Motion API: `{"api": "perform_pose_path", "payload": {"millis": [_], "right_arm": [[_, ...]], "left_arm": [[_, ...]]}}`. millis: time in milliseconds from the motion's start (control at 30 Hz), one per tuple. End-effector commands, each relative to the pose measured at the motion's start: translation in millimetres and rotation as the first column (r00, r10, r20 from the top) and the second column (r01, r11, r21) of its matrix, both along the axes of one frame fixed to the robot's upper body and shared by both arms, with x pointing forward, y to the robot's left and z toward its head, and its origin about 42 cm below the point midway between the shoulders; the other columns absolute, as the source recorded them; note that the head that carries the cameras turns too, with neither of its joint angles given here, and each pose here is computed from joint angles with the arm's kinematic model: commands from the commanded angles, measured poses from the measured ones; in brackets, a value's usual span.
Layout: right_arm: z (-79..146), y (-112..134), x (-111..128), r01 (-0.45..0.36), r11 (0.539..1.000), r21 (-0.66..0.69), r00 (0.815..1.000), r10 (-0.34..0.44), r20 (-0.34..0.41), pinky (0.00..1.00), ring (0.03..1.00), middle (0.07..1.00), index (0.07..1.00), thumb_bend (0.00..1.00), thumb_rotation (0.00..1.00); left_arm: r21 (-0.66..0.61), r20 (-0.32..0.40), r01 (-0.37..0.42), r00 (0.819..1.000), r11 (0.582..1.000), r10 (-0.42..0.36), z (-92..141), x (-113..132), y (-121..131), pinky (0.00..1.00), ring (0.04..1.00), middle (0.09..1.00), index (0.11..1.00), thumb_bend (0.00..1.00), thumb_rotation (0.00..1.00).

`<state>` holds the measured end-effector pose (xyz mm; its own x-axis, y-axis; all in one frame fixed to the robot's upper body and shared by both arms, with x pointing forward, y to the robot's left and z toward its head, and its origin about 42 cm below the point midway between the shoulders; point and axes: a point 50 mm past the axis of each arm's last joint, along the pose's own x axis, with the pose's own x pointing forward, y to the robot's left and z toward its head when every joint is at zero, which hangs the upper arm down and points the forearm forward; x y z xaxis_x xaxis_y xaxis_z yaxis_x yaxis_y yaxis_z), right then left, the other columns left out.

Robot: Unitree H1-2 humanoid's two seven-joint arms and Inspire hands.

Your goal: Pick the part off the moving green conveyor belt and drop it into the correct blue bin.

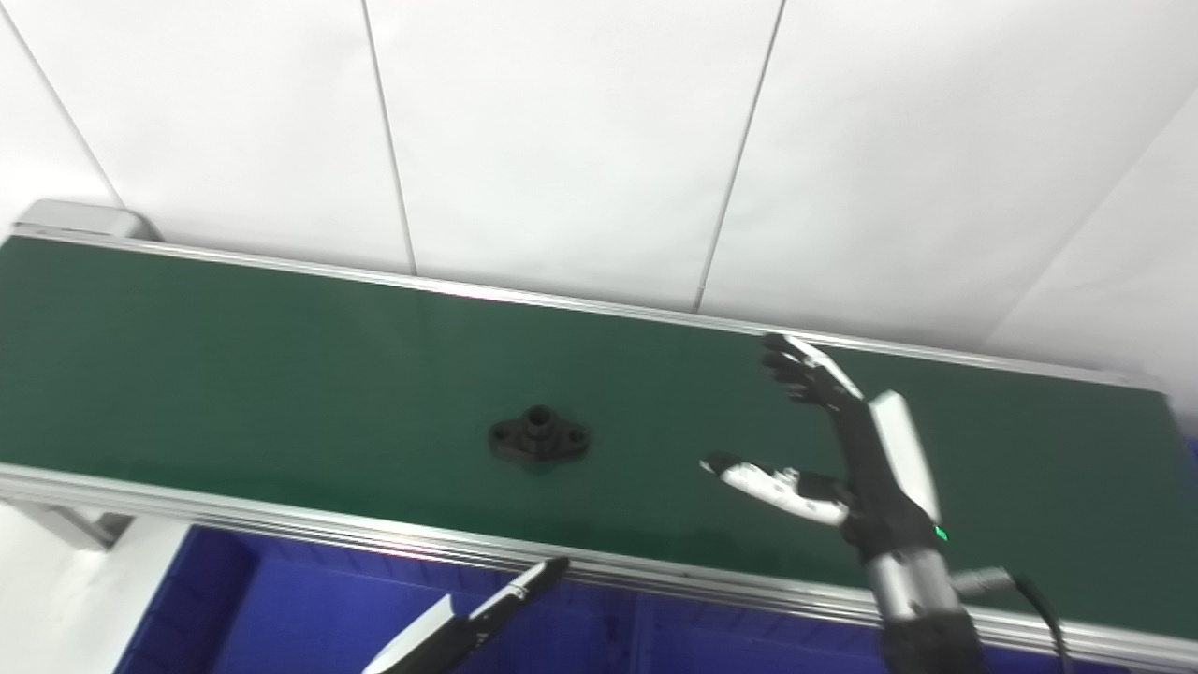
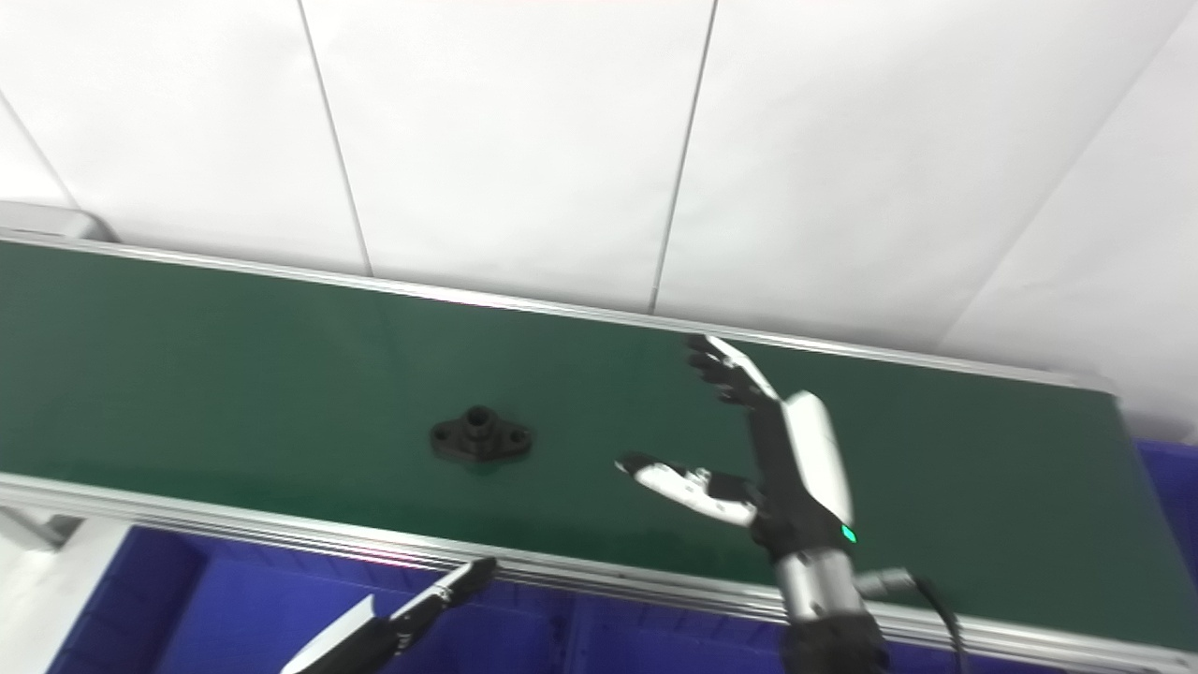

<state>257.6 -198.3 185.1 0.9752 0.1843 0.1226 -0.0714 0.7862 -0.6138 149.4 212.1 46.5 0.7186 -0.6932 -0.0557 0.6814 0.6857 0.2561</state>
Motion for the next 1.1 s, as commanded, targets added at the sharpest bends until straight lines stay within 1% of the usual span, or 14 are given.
{"api": "perform_pose_path", "payload": {"millis": [0, 67, 200, 300, 467, 667, 800, 900, 1067], "right_arm": [[13.3, 3.3, 11.7, -0.002, 1.0, -0.024, 0.999, 0.003, 0.032, 0.72, 0.779, 0.798, 0.832, 0.8, 0.34], [13.5, 5.1, 19.0, -0.006, 0.999, -0.041, 1.0, 0.007, 0.019, 0.7, 0.769, 0.797, 0.83, 0.81, 0.32], [8.7, 8.0, 31.3, -0.02, 0.998, -0.066, 1.0, 0.02, 0.003, 0.69, 0.761, 0.787, 0.825, 0.81, 0.31], [5.6, 11.4, 37.5, -0.029, 0.995, -0.092, 0.999, 0.028, -0.016, 0.7, 0.77, 0.792, 0.823, 0.81, 0.33], [1.9, 17.2, 46.5, -0.054, 0.988, -0.146, 0.997, 0.046, -0.06, 0.68, 0.776, 0.809, 0.828, 0.81, 0.36], [1.9, 25.8, 60.1, -0.114, 0.957, -0.267, 0.991, 0.093, -0.092, 0.69, 0.757, 0.787, 0.82, 0.81, 0.39], [1.0, 29.4, 66.5, -0.137, 0.944, -0.301, 0.989, 0.111, -0.102, 0.67, 0.743, 0.773, 0.807, 0.82, 0.35], [-1.8, 31.3, 71.9, -0.152, 0.933, -0.325, 0.986, 0.119, -0.119, 0.67, 0.737, 0.768, 0.802, 0.83, 0.33], [-5.7, 32.5, 77.6, -0.167, 0.914, -0.37, 0.983, 0.125, -0.136, 0.7, 0.743, 0.767, 0.801, 0.84, 0.31]], "left_arm": [[-0.027, 0.041, 0.025, 0.999, 0.999, -0.024, 9.4, 3.1, 1.2, 1.0, 1.0, 1.0, 1.0, 0.69, 0.61], [-0.032, 0.034, 0.033, 0.999, 0.999, -0.031, 9.7, 3.8, 1.7, 1.0, 1.0, 1.0, 1.0, 0.69, 0.59], [-0.03, 0.047, 0.032, 0.998, 0.999, -0.03, 8.9, 4.3, 2.6, 0.99, 1.0, 1.0, 1.0, 0.68, 0.59], [-0.037, 0.041, 0.038, 0.999, 0.999, -0.036, 8.3, 4.5, 3.5, 1.0, 1.0, 1.0, 1.0, 0.69, 0.59], [-0.051, 0.038, 0.045, 0.998, 0.998, -0.043, 8.2, 5.6, 3.5, 1.0, 1.0, 1.0, 1.0, 0.7, 0.6], [-0.052, 0.032, 0.05, 0.998, 0.997, -0.048, 7.1, 5.8, 4.1, 1.0, 1.0, 1.0, 1.0, 0.7, 0.61], [-0.057, 0.031, 0.051, 0.998, 0.997, -0.05, 7.3, 6.2, 3.9, 1.0, 1.0, 1.0, 1.0, 0.7, 0.6], [-0.047, 0.037, 0.058, 0.998, 0.997, -0.056, 8.3, 5.8, 3.9, 1.0, 1.0, 1.0, 1.0, 0.7, 0.62], [-0.049, 0.039, 0.058, 0.998, 0.997, -0.056, 8.8, 5.7, 2.9, 1.0, 1.0, 1.0, 1.0, 0.71, 0.63]]}}
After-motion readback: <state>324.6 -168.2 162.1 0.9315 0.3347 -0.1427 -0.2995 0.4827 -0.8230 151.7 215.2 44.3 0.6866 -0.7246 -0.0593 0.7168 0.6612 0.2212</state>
